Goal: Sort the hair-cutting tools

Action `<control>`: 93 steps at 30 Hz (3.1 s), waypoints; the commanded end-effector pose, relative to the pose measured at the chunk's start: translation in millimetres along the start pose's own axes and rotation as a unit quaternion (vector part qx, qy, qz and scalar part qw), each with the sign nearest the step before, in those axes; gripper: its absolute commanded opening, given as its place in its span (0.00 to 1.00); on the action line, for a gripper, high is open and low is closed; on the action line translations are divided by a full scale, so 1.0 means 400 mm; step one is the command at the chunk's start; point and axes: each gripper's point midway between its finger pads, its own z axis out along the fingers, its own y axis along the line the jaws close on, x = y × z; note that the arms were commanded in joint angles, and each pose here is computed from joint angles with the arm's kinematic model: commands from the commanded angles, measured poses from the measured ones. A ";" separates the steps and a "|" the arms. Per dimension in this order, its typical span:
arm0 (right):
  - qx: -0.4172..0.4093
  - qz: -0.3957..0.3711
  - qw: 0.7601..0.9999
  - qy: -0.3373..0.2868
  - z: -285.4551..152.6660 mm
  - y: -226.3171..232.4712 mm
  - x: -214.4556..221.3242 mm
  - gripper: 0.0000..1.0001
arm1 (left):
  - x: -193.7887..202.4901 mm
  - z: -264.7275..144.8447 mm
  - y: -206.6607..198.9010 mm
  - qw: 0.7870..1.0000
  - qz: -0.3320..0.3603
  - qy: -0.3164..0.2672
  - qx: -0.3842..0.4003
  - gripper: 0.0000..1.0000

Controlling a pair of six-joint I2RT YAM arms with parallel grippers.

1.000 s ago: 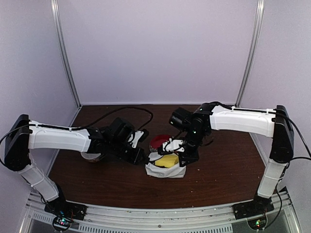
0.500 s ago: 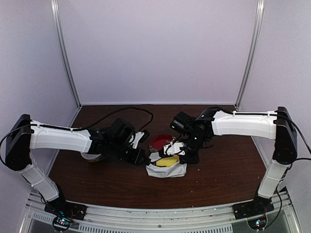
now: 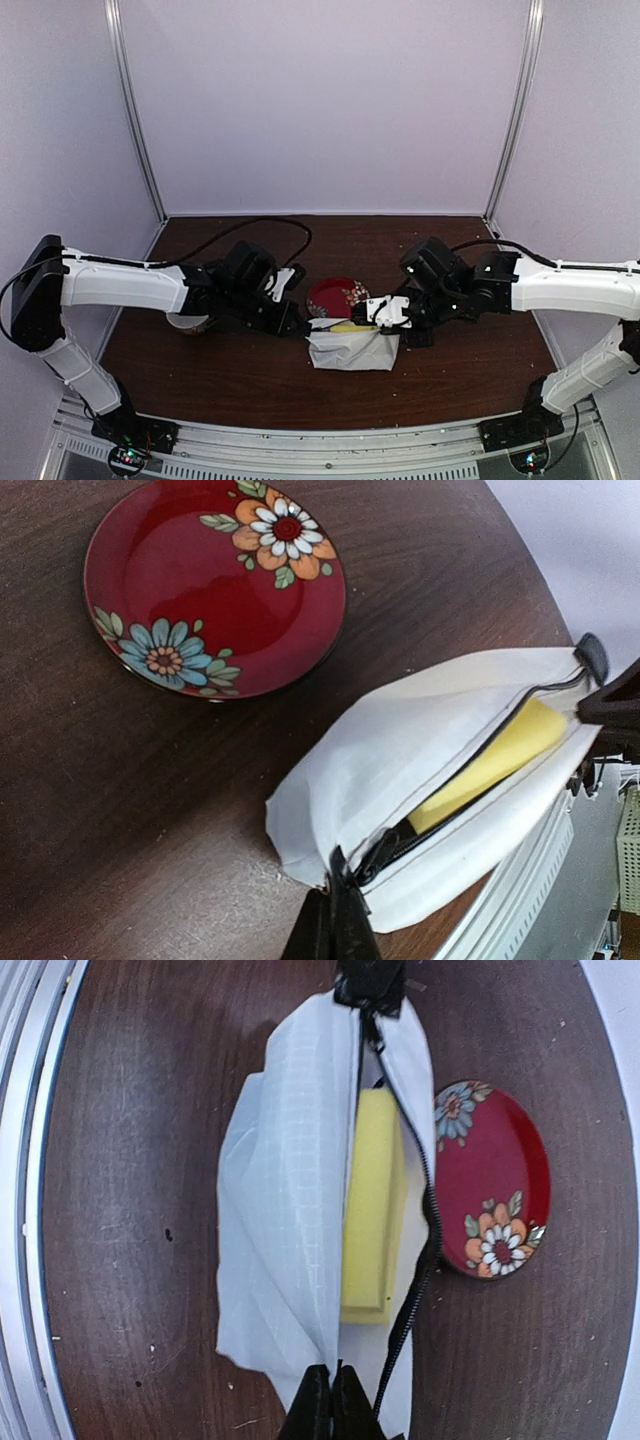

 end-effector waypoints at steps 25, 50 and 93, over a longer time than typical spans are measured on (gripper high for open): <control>-0.194 0.132 0.972 -0.002 0.057 0.067 -0.112 0.46 | 0.006 -0.079 -0.102 0.991 0.000 -0.067 0.117 0.00; -0.145 0.131 0.976 0.101 0.119 0.016 -0.060 0.20 | 0.031 -0.077 -0.126 0.982 -0.013 -0.073 0.175 0.00; -0.219 0.205 0.952 0.065 0.175 0.041 -0.103 0.16 | 0.011 -0.075 -0.128 0.977 -0.009 -0.101 0.185 0.00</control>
